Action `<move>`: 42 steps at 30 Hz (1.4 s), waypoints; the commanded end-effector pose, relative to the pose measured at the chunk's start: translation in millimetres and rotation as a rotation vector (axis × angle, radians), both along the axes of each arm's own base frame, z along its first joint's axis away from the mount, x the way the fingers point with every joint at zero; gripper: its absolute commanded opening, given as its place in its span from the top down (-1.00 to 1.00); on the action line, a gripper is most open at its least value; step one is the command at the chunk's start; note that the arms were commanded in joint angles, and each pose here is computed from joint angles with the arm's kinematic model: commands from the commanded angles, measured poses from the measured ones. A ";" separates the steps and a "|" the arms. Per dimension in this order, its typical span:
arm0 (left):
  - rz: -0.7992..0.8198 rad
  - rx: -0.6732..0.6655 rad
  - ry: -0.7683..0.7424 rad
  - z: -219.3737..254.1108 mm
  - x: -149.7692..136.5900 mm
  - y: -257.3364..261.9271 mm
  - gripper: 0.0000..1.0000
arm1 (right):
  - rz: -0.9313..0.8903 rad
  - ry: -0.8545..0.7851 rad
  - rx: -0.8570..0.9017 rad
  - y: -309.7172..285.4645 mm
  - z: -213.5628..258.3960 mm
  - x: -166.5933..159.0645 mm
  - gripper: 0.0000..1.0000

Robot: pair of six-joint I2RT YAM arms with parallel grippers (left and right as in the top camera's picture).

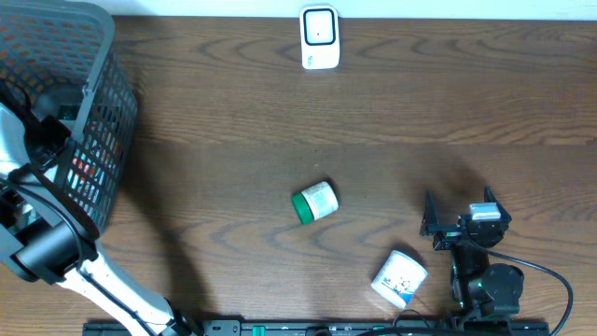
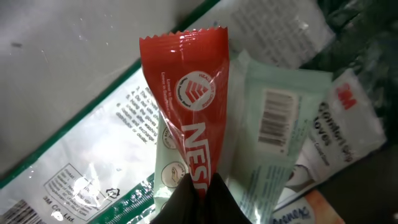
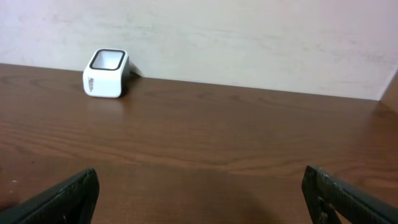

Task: Scan the item barcode
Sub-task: 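Lift the Nescafe stick out and carry it to the scanner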

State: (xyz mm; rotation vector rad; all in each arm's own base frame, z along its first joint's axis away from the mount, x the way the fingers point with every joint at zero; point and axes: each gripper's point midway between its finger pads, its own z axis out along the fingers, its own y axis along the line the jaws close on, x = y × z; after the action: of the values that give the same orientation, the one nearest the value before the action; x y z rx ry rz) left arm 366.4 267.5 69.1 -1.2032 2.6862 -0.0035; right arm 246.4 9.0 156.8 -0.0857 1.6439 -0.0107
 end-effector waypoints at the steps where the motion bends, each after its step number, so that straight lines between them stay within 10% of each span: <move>1: 0.024 0.121 -0.153 72.7 10.5 16.8 0.86 | -0.002 0.000 0.011 0.1 -0.2 -0.2 -0.98; 10: -0.017 0.188 -0.573 230.4 14.6 -21.2 0.85 | -0.002 0.000 0.011 0.1 -0.2 -0.2 -0.98; 21: -0.656 -0.479 -1.139 353.6 17.2 -197.0 0.86 | -0.002 0.000 0.011 0.1 -0.2 -0.2 -0.99; 42: -1.129 -1.304 -0.709 250.9 22.0 -468.2 0.85 | -0.002 0.000 0.011 0.1 -0.2 -0.2 -0.99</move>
State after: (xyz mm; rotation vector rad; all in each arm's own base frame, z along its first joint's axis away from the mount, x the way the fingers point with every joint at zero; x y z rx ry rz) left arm 396.2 -170.7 337.4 0.3544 2.0703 -1.9112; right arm 246.4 9.1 156.8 -0.0860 1.6439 -0.0104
